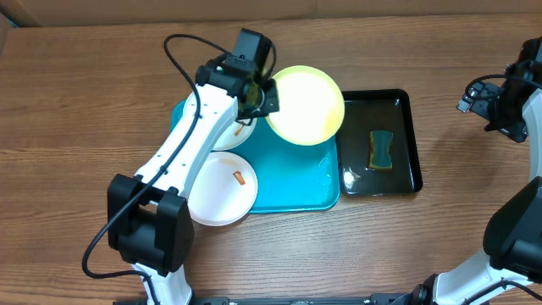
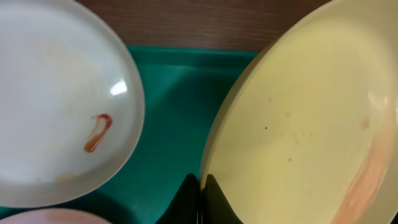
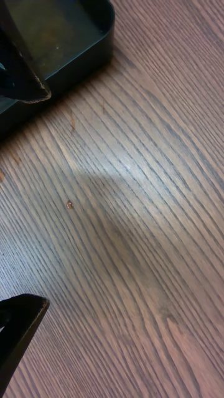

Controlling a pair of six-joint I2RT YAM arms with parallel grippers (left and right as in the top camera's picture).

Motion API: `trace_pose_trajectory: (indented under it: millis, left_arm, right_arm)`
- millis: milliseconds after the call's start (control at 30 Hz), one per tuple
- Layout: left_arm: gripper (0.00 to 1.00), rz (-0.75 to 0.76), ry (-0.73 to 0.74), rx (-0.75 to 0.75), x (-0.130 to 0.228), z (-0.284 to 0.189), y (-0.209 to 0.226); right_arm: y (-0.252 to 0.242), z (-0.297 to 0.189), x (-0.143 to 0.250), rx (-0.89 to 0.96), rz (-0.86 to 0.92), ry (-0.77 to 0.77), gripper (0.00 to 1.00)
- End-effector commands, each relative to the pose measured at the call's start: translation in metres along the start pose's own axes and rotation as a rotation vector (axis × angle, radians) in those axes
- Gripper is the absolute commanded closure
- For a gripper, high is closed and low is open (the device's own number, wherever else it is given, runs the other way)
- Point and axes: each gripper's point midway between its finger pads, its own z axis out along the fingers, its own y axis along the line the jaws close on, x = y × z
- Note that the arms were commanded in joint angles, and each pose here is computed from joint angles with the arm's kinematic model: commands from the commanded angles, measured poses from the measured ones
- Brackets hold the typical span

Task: Clean dirty plates on tray and stack at the side
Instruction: 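Carry the yellow plate left and set it on the table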

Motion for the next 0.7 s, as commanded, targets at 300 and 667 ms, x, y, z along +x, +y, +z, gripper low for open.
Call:
trace_pose_trajectory:
  millis: [300, 667]
  left_arm:
    - [0.96, 0.169, -0.221, -0.063, -0.007, -0.006, -0.069]
    - [0.96, 0.269, -0.359, -0.189, -0.011, -0.017, -0.082]
  right_arm:
    - [0.001, -0.008, -0.007, 0.002, -0.003, -0.032, 0.00]
    - [0.001, -0.008, -0.007, 0.002, -0.003, -0.032, 0.00]
